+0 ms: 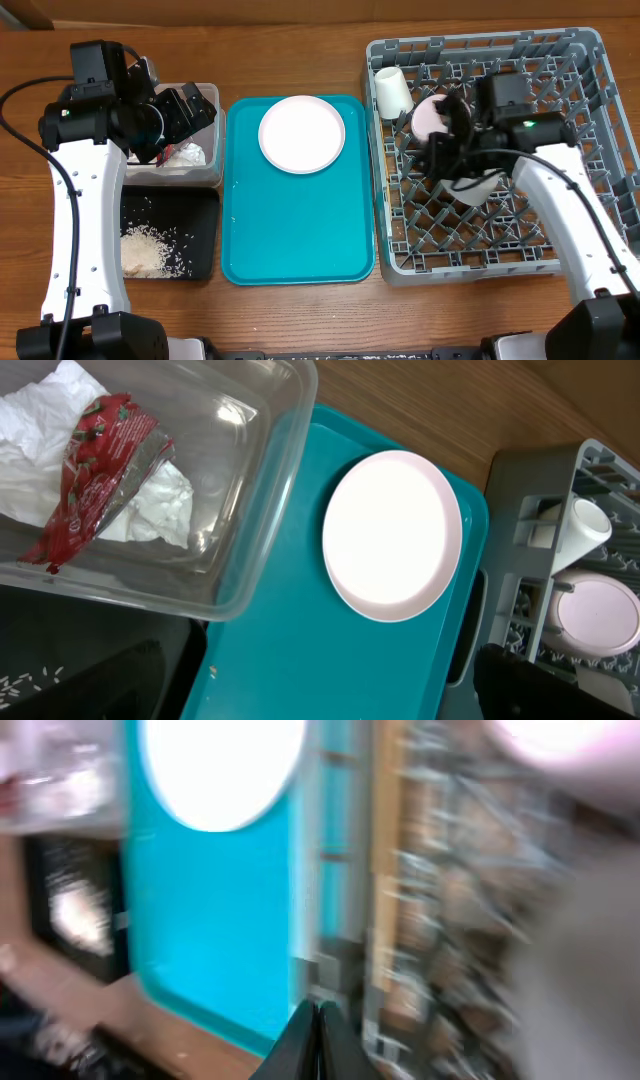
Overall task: Sort waste into correct bins and load items into the dishwasher
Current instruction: 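Move the right gripper left and grasp the white plate's rim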
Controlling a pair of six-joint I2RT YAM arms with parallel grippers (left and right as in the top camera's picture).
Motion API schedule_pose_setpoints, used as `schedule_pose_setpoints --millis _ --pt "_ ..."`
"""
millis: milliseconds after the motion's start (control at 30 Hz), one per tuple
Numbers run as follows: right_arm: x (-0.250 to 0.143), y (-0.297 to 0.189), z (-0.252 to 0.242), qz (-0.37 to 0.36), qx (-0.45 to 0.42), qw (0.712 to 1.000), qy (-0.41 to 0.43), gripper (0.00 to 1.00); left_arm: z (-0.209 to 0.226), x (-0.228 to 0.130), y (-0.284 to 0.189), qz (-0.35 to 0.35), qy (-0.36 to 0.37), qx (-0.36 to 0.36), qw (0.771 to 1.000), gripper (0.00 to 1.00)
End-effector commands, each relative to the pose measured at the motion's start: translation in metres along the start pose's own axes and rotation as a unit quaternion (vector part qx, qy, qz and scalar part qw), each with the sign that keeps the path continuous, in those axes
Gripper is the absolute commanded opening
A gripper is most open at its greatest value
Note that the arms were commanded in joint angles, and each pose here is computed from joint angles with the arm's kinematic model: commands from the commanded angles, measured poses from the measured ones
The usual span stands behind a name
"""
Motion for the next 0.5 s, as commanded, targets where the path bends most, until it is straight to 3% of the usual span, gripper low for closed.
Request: schedule_pose_setpoints --millis 0,67,133,200,233,467 --pt "-0.002 0.013 0.044 0.002 0.076 0.994 -0.082 0.04 -0.003 0.002 -0.002 -0.003 0.008 -0.005 1.000 1.00" --pt "0.001 0.022 0.063 -0.013 0.074 0.990 -0.118 0.05 -0.003 0.002 -0.002 -0.003 0.008 -0.005 1.000 1.00" --pt "0.004 0.031 0.075 -0.033 0.048 0.990 -0.126 0.15 -0.003 0.002 -0.002 -0.003 0.008 -0.005 1.000 1.00" --pt "0.004 0.042 0.089 -0.055 0.014 0.988 -0.141 0.41 -0.003 0.002 -0.002 -0.003 0.008 -0.005 1.000 1.00" --pt "0.002 0.054 0.105 -0.073 -0.009 0.983 -0.168 0.47 -0.003 0.002 -0.002 -0.003 0.008 -0.005 1.000 1.00" --pt "-0.001 0.115 0.149 -0.129 -0.055 0.951 -0.276 0.62 -0.003 0.002 -0.002 -0.003 0.008 -0.005 1.000 1.00"
Point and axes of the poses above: each gripper's point midway between its finger pads, its own y axis out along the fingers, its own z axis along the line the jaws close on, x = y × z, the point moved 5 cm from there along -y, back along the fingers, and after that the axes turned 1 degree about y, right-handed, at the moved point
